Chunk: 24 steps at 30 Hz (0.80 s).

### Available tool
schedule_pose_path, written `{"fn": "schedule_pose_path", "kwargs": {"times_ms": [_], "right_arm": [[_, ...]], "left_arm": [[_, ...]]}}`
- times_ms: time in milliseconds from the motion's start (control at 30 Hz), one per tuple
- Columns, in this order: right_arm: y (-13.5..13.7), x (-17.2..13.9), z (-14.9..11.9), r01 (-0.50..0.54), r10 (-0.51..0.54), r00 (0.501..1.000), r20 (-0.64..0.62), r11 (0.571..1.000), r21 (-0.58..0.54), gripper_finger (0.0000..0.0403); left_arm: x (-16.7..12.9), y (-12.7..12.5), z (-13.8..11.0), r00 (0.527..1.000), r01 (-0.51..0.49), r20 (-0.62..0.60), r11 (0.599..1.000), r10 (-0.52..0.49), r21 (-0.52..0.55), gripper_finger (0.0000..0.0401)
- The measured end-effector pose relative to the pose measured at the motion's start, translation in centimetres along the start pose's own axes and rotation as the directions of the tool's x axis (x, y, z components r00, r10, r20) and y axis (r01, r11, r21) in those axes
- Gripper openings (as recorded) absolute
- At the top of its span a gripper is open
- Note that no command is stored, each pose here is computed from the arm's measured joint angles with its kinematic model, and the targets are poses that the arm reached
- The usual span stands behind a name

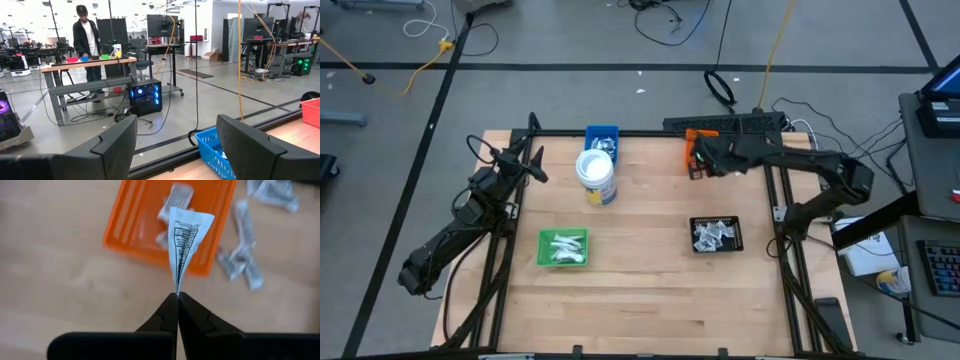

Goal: Pick & Place First Aid Supplies
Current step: Put the orange ointment pack into the orange bin

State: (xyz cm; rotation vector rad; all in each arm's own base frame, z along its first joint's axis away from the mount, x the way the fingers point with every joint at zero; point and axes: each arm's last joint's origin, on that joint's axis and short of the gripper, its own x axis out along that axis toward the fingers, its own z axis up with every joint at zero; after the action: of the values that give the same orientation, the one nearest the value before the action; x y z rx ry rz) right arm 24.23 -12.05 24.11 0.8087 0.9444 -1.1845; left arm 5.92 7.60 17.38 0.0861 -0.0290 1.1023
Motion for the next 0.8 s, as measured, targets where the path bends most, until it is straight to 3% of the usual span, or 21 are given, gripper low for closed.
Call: {"fn": "schedule_pose_path", "kwargs": {"times_ms": [300, 800], "right_arm": [[1.0, 1.7, 5.5, 0.025, -0.024, 1.000, -0.017, 0.999, 0.025, 0.0000], [1.8, 8.4, 6.2, 0.074, -0.075, 0.990, -0.120, 0.997, -0.017, 0.0000]], "left_arm": [[0.0, 0.0, 0.0, 1.000, 0.000, 0.000, 1.000, 0.000, 0.000, 0.0274], [0.0, 0.0, 0.0, 1.000, 0.000, 0.000, 1.000, 0.000, 0.000, 0.0274]]}}
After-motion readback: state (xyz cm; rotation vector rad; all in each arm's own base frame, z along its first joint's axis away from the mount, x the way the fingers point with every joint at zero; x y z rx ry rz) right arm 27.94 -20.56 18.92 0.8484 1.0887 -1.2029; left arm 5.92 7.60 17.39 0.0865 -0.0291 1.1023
